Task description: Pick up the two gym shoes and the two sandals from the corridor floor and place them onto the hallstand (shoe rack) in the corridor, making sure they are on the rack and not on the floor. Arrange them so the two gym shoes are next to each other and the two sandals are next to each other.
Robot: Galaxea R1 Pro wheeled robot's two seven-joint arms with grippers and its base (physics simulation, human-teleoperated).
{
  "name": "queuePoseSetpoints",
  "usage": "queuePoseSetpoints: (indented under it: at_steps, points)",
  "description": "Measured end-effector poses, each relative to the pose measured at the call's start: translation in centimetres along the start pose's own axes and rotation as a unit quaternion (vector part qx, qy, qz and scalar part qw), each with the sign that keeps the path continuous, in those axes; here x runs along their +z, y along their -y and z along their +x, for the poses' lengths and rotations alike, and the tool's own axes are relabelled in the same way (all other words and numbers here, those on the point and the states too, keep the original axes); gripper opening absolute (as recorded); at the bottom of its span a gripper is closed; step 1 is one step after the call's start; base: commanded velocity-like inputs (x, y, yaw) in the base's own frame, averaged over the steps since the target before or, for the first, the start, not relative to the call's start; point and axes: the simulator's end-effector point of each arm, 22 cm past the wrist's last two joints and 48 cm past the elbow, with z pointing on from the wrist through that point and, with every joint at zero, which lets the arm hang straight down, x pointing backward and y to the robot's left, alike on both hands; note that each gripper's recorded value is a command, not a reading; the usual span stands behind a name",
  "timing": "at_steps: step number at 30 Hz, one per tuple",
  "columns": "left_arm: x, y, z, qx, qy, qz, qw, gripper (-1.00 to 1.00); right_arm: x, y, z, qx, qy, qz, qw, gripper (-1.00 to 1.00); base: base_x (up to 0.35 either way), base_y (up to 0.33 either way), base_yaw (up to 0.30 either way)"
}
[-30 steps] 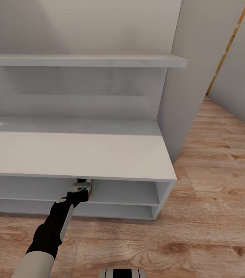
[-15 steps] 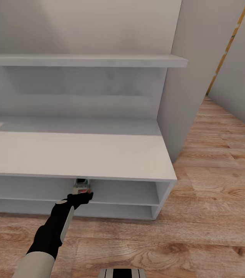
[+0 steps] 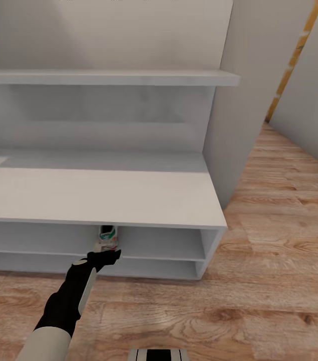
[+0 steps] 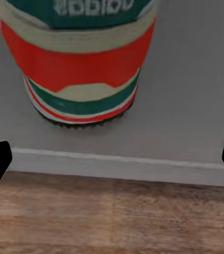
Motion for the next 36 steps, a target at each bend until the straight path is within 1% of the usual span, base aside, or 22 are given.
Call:
queuePoseSetpoints:
  at_steps: [18, 21, 25, 30, 33, 34, 35, 36]
  points:
    - [0.0, -0.1, 0.0, 0.0, 0.001, -0.001, 1.0, 1.0, 0.0, 0.0, 0.0, 0.0, 0.0, 0.0, 1.0, -1.0, -0.337, 0.0, 0.0]
    - [0.0, -0.1, -0.3, 0.0, 0.007, -0.001, 1.0, 1.0, 0.0, 0.0, 0.0, 0.0, 0.0, 0.0, 1.0, -1.0, -0.339, 0.0, 0.0]
    - [0.0, -0.2, -0.9, 0.001, 0.022, -0.001, 0.9997, 1.0, 0.0, -0.1, 0.1, 0.001, 0.0, -0.001, 1.0, -1.0, -0.282, 0.079, 0.0]
    - [0.0, -0.4, -1.0, 0.002, 0.025, -0.003, 0.9997, 1.0, 0.0, -0.3, 0.1, 0.002, 0.001, -0.003, 1.0, -1.0, -0.056, 0.2, 0.0]
    - [0.0, -1.1, -1.0, 0.004, 0.026, -0.008, 0.9996, 1.0, 0.0, -0.4, 0.1, 0.002, 0.002, -0.003, 1.0, -1.0, -0.011, 0.232, 0.0]
    - [-0.1, -1.6, -1.0, 0.006, 0.026, -0.011, 0.9996, 1.0, 0.0, -0.3, 0.1, 0.003, 0.002, -0.003, 1.0, -1.0, -0.001, 0.11, 0.0]
    - [-0.1, -3.0, -1.1, 0.012, 0.026, -0.02, 0.9994, 1.0, 0.0, -0.3, 0.1, 0.004, 0.002, -0.003, 1.0, -1.0, -0.001, 0.088, 0.0]
    - [-0.1, -3.1, -1.1, 0.013, 0.026, -0.021, 0.9994, 1.0, 0.0, -0.3, 0.2, 0.004, 0.001, -0.003, 1.0, -1.0, -0.001, 0.057, 0.0]
